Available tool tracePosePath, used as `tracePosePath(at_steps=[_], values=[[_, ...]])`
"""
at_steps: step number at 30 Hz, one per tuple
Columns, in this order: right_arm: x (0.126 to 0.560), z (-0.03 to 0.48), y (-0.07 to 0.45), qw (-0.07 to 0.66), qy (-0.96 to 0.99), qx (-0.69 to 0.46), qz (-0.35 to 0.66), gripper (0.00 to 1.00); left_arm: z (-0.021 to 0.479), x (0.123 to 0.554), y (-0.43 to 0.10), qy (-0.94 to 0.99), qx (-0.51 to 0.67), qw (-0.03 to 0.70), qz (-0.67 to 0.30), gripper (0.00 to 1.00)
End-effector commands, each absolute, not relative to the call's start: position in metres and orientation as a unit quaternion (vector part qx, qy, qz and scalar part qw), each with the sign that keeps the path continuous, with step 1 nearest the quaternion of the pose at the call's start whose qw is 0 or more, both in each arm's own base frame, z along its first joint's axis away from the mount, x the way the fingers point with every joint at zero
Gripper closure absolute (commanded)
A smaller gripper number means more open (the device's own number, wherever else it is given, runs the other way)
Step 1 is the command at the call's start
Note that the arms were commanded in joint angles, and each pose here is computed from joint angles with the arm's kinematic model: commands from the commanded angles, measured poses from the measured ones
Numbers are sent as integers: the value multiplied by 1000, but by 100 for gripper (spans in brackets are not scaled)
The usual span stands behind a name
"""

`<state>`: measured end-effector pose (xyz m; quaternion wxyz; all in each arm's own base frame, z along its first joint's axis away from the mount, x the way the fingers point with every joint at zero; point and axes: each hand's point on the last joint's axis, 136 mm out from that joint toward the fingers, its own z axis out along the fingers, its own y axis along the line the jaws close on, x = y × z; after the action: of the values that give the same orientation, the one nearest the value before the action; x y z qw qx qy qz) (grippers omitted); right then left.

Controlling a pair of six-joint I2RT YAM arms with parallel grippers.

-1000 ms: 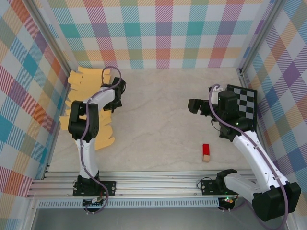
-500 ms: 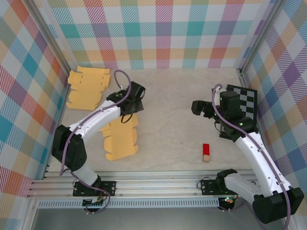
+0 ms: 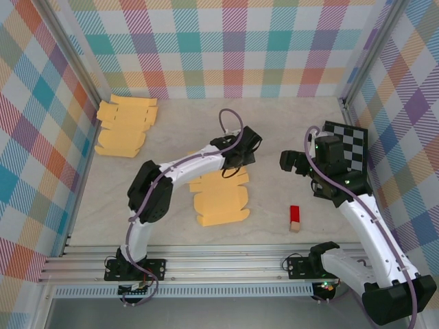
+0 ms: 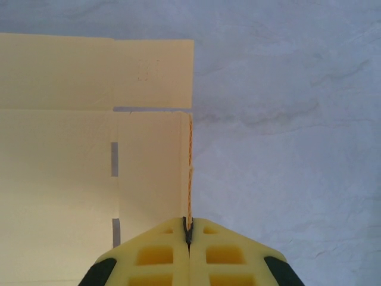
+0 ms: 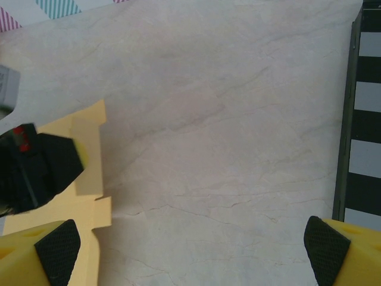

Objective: Fold the paper box

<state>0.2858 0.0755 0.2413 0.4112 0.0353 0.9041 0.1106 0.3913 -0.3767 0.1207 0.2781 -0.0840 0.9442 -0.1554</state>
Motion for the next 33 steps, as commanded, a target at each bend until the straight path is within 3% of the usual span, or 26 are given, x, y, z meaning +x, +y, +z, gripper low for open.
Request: tracePosePath(at_steps=[1,2,4,8,11,17,22,26,30,33], values=[[282,235,75,404,908,34,105,0,147,397,-391,935,-85,295,-179,79],[281,235,75,404,908,31,106,0,155,399,-383,932,-86,305,-174,68],[282,235,76,404,908,26,107,0,165,402,-362,929,-91,316,-169,57],[288,233,87,396,910,7,124,0,185,401,-297,923,-112,317,-188,55],[295,230,107,383,910,-21,159,0,183,389,-237,932,-110,300,-170,47],[316,219,149,358,910,-85,191,0,124,354,-136,944,-158,238,-167,37],[328,215,188,344,892,-171,239,2,81,357,-132,950,-144,193,-200,33],[331,214,201,330,886,-204,253,4,64,373,-123,940,-164,212,-211,33],[328,212,207,316,883,-226,264,5,46,384,-148,931,-145,191,-276,36],[327,217,217,326,864,-259,283,5,37,392,-164,924,-124,183,-313,44]])
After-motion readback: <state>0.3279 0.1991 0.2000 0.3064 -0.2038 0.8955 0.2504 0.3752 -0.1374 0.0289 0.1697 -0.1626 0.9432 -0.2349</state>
